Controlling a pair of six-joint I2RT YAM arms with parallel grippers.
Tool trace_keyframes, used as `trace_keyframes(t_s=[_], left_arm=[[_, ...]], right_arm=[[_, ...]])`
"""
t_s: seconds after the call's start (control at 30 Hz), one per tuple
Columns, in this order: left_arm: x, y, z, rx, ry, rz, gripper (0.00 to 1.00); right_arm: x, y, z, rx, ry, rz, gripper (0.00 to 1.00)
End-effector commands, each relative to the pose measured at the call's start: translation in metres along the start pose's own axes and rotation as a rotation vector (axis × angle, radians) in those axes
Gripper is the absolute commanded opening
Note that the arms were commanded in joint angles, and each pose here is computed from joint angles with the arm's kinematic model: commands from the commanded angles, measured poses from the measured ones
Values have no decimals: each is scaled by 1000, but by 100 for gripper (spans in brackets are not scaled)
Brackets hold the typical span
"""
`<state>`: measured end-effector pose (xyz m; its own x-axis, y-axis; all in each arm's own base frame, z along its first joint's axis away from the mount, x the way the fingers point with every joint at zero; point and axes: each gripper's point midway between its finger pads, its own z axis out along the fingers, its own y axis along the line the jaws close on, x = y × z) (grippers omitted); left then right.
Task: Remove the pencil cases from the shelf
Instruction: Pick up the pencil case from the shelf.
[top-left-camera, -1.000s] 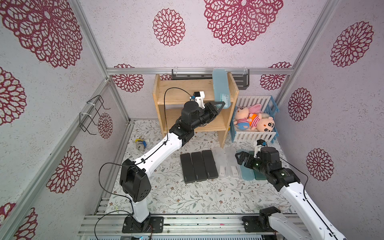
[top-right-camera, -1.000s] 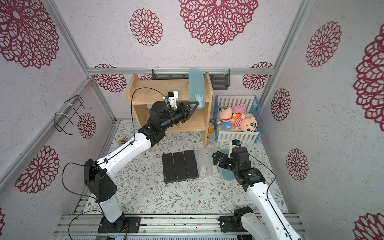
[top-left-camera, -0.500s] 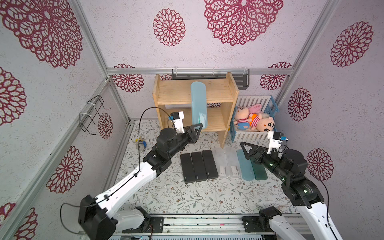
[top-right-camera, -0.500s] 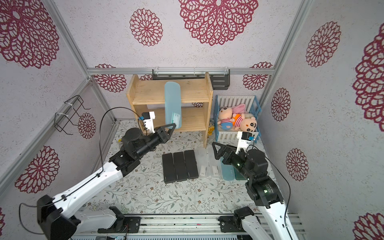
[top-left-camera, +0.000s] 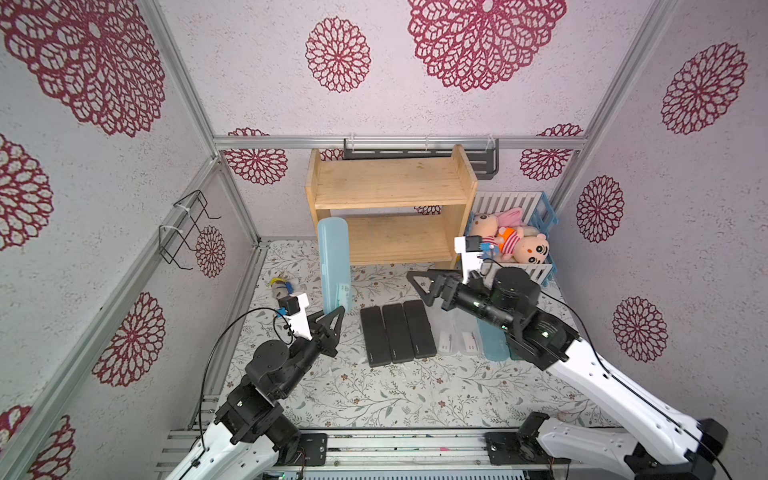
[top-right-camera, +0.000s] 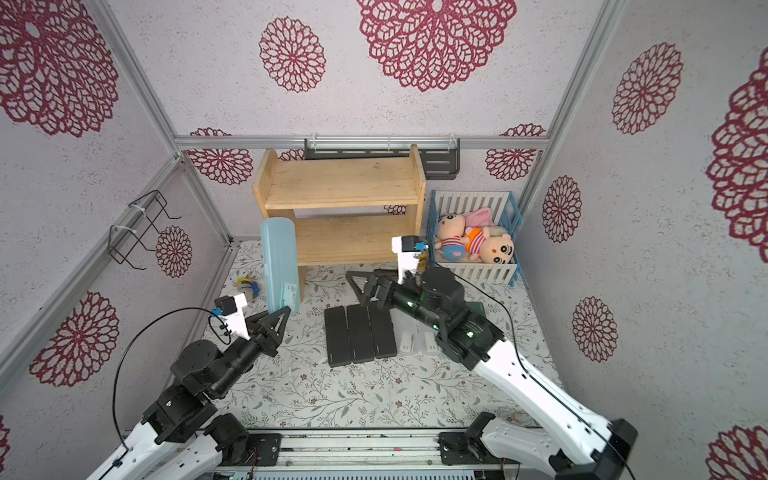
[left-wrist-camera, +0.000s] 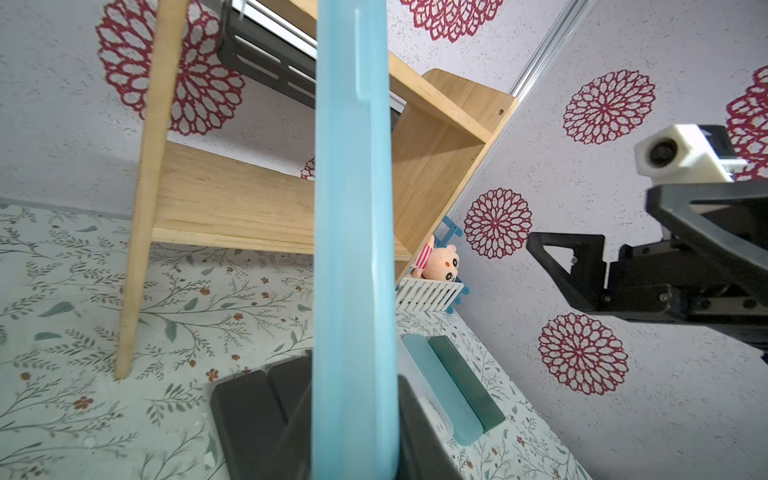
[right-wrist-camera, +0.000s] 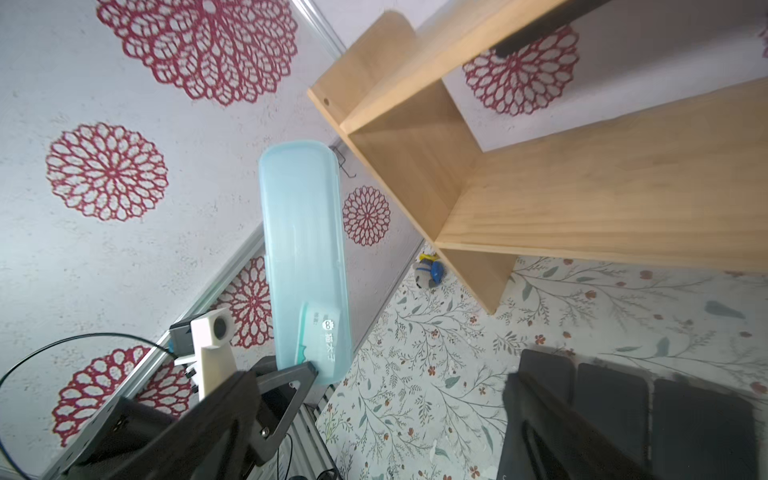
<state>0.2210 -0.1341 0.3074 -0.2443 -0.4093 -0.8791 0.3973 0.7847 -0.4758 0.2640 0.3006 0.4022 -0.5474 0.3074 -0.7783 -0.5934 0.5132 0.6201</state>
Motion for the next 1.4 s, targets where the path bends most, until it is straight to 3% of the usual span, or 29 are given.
trace_keyframes(t_s=[0.0,0.43,0.8,1.07,1.1,1.13,1.2,1.23,1.37], left_arm=[[8,11,-14,-26,-5,-1,0],[20,21,-35,-16,-9,-34,0],[22,24,-42,-11,-24,-47,0],[24,30,-45,-30,-26,-54,0],[25,33,-45,-46,-28,-59,15],[25,38,-45,-72,-32,-66,43],[26,50,-46,-139,-42,-80,77],[25,56,-46,-172,-48,-85,98],[23,75,-52,-287,-66,-102,97]], right_arm=[[-24,41,18,-80,-75,-65,99],[38,83,129,-121,102,-119,99],[76,88,173,-103,205,-144,99],[84,74,176,-51,219,-146,81],[86,71,176,-41,220,-151,79],[86,68,174,-29,218,-154,78],[89,58,172,9,219,-153,74],[91,52,170,26,221,-145,72],[102,26,160,97,239,-135,68]])
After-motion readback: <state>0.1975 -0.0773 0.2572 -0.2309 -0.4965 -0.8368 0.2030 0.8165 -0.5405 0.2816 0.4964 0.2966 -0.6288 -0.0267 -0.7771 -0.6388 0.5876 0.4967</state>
